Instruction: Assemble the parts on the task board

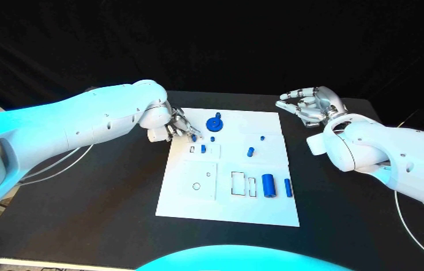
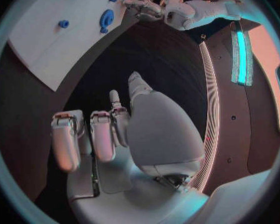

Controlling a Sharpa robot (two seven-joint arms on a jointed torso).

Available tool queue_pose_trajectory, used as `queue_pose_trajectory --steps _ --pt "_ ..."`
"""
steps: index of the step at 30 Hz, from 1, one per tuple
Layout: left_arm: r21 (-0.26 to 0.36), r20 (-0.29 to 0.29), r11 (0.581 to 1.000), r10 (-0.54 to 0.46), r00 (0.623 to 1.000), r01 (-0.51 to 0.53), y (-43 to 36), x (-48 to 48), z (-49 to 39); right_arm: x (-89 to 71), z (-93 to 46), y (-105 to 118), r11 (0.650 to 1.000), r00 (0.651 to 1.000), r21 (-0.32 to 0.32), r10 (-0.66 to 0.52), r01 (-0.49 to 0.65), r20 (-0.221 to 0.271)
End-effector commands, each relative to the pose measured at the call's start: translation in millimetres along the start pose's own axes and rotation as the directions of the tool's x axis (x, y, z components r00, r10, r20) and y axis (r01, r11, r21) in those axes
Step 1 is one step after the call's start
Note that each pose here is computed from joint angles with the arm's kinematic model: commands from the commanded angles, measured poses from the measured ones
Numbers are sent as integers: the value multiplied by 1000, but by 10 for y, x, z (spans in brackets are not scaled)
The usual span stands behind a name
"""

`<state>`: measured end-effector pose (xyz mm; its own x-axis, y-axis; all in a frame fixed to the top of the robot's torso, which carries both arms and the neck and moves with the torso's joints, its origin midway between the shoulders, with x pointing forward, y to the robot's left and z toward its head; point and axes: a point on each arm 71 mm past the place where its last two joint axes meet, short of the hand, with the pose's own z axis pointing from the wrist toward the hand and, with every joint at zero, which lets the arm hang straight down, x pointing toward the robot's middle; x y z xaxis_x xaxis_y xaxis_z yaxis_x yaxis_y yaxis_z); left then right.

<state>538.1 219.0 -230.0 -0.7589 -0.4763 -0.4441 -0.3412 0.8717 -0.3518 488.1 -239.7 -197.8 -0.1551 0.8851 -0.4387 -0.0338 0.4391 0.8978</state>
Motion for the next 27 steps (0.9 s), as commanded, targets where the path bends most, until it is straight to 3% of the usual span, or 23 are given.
queue_pose_trajectory --steps 1,27 --pt "5 8 1000 -1 1000 1 -16 6 -1 12 0 14 1000 1000 -15 -6 6 -9" --pt "8 -6 1000 8 1000 -8 -10 25 -12 10 2 12 1000 1000 -14 -6 6 -9"
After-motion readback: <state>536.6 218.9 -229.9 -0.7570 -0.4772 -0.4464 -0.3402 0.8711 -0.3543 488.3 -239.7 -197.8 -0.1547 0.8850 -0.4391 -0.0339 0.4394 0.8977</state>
